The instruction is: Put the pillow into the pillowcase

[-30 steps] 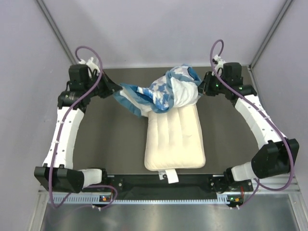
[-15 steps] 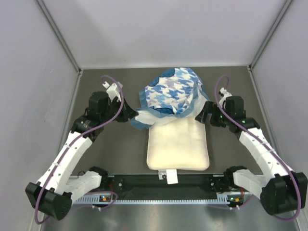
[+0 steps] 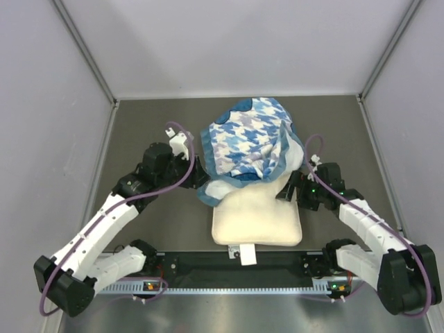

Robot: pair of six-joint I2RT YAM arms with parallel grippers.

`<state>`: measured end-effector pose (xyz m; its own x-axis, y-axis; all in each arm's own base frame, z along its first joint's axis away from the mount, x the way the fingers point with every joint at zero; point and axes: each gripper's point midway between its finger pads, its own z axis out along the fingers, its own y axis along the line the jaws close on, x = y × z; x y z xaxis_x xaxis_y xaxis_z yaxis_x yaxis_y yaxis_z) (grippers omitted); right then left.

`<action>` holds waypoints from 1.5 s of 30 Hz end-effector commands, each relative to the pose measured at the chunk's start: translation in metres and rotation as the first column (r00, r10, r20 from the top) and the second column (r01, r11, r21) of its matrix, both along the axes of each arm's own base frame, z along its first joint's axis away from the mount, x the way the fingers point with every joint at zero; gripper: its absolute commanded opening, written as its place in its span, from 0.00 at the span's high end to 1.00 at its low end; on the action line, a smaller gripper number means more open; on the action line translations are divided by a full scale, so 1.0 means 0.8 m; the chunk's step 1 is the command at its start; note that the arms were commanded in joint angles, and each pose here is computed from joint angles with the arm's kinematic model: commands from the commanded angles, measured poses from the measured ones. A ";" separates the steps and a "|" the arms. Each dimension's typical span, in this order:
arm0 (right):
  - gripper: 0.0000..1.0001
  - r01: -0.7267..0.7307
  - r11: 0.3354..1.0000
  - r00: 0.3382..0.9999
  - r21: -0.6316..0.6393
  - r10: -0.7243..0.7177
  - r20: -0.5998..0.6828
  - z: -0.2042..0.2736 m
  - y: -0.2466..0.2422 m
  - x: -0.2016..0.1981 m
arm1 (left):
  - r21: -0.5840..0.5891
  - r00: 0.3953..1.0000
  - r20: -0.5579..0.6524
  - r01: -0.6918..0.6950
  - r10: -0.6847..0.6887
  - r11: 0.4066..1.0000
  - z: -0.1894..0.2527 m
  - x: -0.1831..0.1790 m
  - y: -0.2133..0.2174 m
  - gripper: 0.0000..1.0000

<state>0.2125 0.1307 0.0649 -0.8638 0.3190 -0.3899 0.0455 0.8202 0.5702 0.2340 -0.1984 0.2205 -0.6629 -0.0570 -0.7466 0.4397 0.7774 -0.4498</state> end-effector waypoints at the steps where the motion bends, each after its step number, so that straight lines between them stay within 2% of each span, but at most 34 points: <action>1: 0.05 -0.045 0.996 0.997 0.073 0.040 0.072 0.017 0.027 0.015 | 0.078 0.993 0.114 -0.028 0.019 0.997 0.024 0.020 0.001 0.44; 2: 0.06 -0.055 0.996 0.996 0.076 0.049 0.075 0.017 0.031 0.016 | 0.092 0.992 0.126 -0.034 0.022 0.995 0.036 0.024 0.000 0.40; 3: 0.15 -0.059 0.995 0.996 0.076 0.053 0.072 0.016 0.032 0.016 | 0.112 0.989 0.141 -0.050 0.034 0.992 0.041 0.029 0.004 0.39; 5: 0.23 -0.062 0.995 0.996 0.077 0.056 0.075 0.015 0.033 0.017 | 0.111 0.986 0.165 -0.046 0.027 0.993 0.060 0.039 -0.004 0.38; 6: 0.31 -0.063 0.995 0.995 0.079 0.057 0.079 0.015 0.034 0.017 | 0.100 0.985 0.171 -0.030 0.012 0.995 0.068 0.041 -0.013 0.38; 7: 0.36 -0.063 0.995 0.995 0.080 0.056 0.083 0.016 0.034 0.018 | 0.085 0.982 0.190 0.009 -0.025 0.996 0.084 0.038 -0.032 0.38; 8: 0.43 -0.065 0.994 0.995 0.085 0.058 0.084 0.016 0.035 0.017 | 0.107 0.984 0.174 0.025 -0.044 0.994 0.075 0.044 -0.048 0.38; 9: 0.56 -0.064 0.994 0.994 0.087 0.056 0.093 0.019 0.035 0.018 | 0.119 0.980 0.191 0.034 -0.057 0.992 0.077 0.048 -0.063 0.38; 10: 0.63 -0.060 0.994 0.993 0.089 0.051 0.102 0.021 0.035 0.019 | 0.132 0.972 0.227 0.034 -0.064 0.991 0.088 0.050 -0.083 0.37; 11: 0.69 -0.057 0.994 0.993 0.092 0.047 0.107 0.023 0.035 0.019 | 0.164 0.976 0.199 0.053 -0.086 0.985 0.069 0.059 -0.103 0.37; 13: 0.81 -0.055 0.993 0.990 0.102 0.041 0.138 0.033 0.035 0.021 | 0.144 0.969 0.210 0.098 -0.128 0.985 0.079 0.063 -0.142 0.37; 14: 0.91 -0.055 0.993 0.987 0.104 0.039 0.155 0.038 0.035 0.021 | 0.167 0.975 0.172 0.114 -0.143 0.979 0.056 0.072 -0.162 0.37; 16: 0.97 -0.052 0.993 0.985 0.103 0.034 0.167 0.042 0.033 0.021 | 0.143 0.967 0.199 0.133 -0.160 0.981 0.069 0.079 -0.196 0.36; 18: 1.00 -0.054 0.993 0.982 0.105 0.033 0.185 0.048 0.033 0.020 | 0.153 0.972 0.183 0.119 -0.146 0.981 0.050 0.095 -0.220 0.33; 19: 1.00 -0.059 0.993 0.981 0.105 0.038 0.190 0.049 0.033 0.020 | 0.136 0.970 0.199 0.111 -0.137 0.984 0.053 0.104 -0.237 0.24; 24: 1.00 -0.082 0.992 0.976 0.098 0.060 0.207 0.057 0.034 0.019 | 0.069 0.971 0.233 0.041 -0.056 0.997 0.056 0.136 -0.269 0.04; 32: 1.00 -0.094 0.991 0.973 0.095 0.072 0.218 0.061 0.035 0.017 | 0.006 0.973 0.230 0.034 -0.034 0.999 0.046 0.164 -0.312 0.01; 36: 1.00 -0.097 0.991 0.973 0.096 0.074 0.220 0.063 0.035 0.015 | 0.053 0.978 0.206 0.023 -0.033 0.998 0.027 0.183 -0.328 0.02; 37: 1.00 -0.096 0.991 0.971 0.097 0.072 0.226 0.065 0.034 0.016 | 0.067 0.979 0.202 0.011 -0.024 0.998 0.032 0.188 -0.330 0.09; 39: 1.00 -0.093 0.990 0.971 0.104 0.067 0.231 0.068 0.035 0.015 | 0.138 0.985 0.171 -0.062 0.038 0.989 0.001 0.204 -0.324 0.19; 40: 1.00 -0.091 0.990 0.971 0.106 0.064 0.232 0.070 0.035 0.016 | 0.156 0.986 0.157 -0.078 0.054 0.985 0.000 0.208 -0.320 0.35; 41: 1.00 -0.089 0.990 0.970 0.108 0.061 0.237 0.072 0.035 0.016 | 0.161 0.990 0.134 -0.059 0.037 0.985 -0.013 0.209 -0.325 0.44; 42: 1.00 -0.090 0.990 0.969 0.109 0.061 0.240 0.074 0.035 0.017 | 0.151 0.992 0.125 -0.030 0.011 0.988 -0.015 0.206 -0.331 0.60; 43: 1.00 -0.090 0.990 0.969 0.110 0.062 0.241 0.076 0.035 0.017 | 0.121 0.990 0.139 -0.005 -0.012 0.993 -0.006 0.204 -0.338 0.90; 44: 1.00 -0.089 0.990 0.970 0.108 0.061 0.237 0.074 0.035 0.017 | 0.106 0.988 0.147 0.028 -0.043 0.994 -0.001 0.199 -0.342 1.00; 45: 1.00 -0.088 0.990 0.970 0.107 0.061 0.236 0.074 0.035 0.018 | 0.078 0.984 0.125 0.120 -0.130 0.990 -0.005 0.179 -0.354 1.00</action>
